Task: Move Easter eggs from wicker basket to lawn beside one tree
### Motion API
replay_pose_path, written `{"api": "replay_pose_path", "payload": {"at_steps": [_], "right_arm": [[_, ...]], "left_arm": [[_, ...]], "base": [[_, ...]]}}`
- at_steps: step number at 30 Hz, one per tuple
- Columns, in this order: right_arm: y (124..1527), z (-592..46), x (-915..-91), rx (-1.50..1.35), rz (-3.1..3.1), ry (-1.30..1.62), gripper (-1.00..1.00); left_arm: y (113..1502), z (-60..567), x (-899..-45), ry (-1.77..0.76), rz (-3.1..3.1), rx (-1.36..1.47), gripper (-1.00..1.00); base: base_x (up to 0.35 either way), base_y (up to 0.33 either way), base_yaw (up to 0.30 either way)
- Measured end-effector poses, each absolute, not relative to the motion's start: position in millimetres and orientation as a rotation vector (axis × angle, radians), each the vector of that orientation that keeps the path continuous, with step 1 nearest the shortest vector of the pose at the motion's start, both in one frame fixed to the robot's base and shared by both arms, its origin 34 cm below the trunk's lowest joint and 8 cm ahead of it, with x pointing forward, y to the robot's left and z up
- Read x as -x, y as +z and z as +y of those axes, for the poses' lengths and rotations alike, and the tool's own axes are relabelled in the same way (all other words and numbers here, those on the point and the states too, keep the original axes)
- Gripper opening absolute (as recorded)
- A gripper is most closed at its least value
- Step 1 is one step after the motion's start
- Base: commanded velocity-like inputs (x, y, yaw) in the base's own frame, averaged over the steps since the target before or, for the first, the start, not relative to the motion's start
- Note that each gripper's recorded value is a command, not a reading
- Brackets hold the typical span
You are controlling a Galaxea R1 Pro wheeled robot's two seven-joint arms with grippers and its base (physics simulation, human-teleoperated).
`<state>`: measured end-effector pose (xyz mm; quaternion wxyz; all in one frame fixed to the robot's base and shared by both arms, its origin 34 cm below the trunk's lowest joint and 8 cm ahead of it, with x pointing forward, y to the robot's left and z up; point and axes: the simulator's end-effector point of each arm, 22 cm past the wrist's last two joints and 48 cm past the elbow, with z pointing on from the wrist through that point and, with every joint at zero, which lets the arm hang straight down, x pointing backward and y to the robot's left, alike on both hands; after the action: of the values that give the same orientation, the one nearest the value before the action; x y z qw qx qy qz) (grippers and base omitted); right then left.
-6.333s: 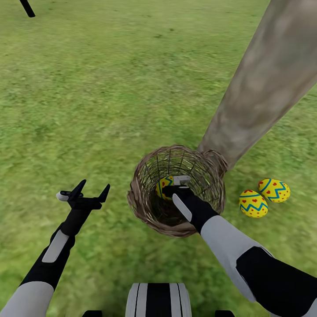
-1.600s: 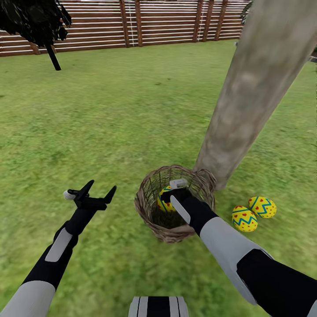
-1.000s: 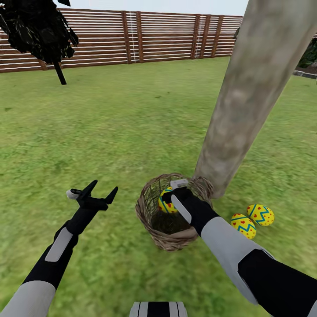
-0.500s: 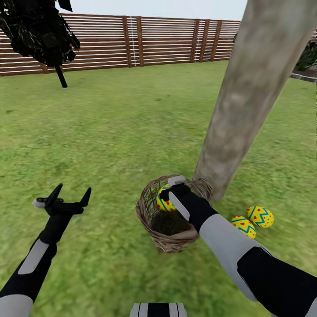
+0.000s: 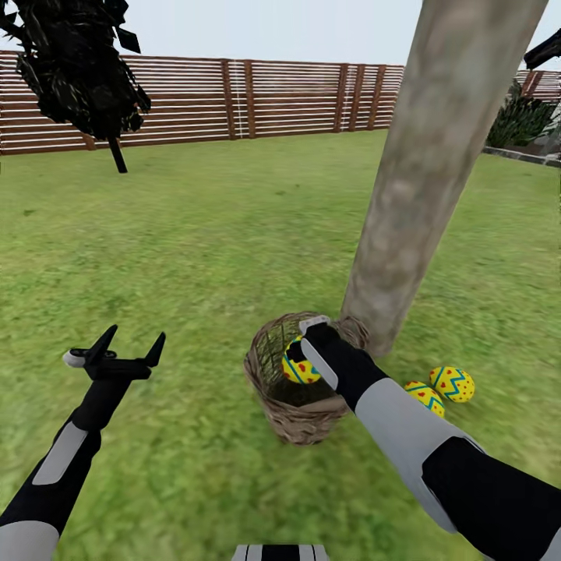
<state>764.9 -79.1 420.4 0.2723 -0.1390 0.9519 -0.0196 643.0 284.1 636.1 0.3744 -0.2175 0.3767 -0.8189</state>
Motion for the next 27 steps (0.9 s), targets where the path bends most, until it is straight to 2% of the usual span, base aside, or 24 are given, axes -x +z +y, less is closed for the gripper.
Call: {"api": "replay_pose_path", "payload": {"at_steps": [20,23,27], "right_arm": [[499,-104,-788,0.229,2.433,0.004,-1.00],[505,-79,-782,0.288,2.428,0.166,-1.00],[522,-80,-782,0.274,2.403,0.390,-1.00]], "left_arm": [[684,278,-631,-2.103,0.933,0.467,1.00],[690,275,-629,-2.111,0.920,0.459,1.00],[693,268,-631,-2.105,0.945,0.464,1.00]], "base": [[0.000,0.000,0.000],[0.000,0.000,0.000],[0.000,0.000,0.000]]}}
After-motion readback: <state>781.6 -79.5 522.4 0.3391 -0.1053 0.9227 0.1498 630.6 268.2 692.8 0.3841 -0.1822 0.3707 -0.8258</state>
